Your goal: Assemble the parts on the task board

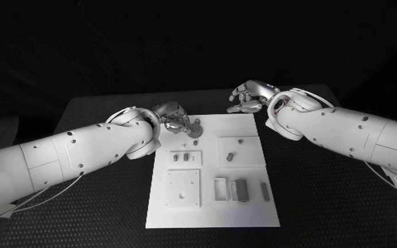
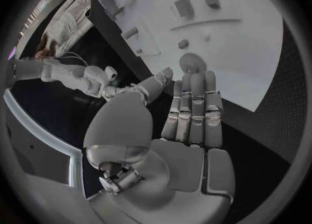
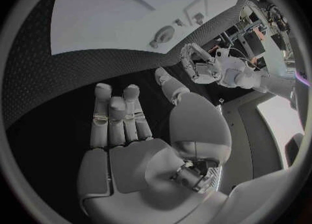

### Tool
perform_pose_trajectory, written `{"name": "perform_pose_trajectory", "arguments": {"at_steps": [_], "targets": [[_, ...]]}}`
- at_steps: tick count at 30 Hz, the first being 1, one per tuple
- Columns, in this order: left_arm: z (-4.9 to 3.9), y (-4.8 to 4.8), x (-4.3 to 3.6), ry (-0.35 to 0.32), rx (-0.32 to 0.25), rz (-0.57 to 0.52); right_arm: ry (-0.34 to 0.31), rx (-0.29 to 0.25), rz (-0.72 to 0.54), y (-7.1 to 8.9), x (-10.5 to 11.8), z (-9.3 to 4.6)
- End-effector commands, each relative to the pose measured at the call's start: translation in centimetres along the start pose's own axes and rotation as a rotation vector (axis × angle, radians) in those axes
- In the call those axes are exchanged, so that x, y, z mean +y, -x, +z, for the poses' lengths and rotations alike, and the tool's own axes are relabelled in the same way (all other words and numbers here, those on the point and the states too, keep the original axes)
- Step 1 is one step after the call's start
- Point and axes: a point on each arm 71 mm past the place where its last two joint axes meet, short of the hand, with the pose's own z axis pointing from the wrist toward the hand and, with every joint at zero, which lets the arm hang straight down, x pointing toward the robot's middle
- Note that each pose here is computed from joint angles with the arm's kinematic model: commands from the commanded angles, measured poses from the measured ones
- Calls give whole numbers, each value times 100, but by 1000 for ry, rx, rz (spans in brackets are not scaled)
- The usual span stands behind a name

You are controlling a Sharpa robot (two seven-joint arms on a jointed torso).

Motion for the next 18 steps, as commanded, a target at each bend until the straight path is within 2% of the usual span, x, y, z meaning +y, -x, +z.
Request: {"name": "perform_pose_trajectory", "arguments": {"at_steps": [1,8,18], "targets": [[31,25,-159,-194,-85,189,12,8,-1,-11,18,4],[87,-139,-237,-269,-78,362,16,8,-1,-16,30,10],[119,-351,-245,-284,-8,472,17,9,0,-17,34,9]]}}
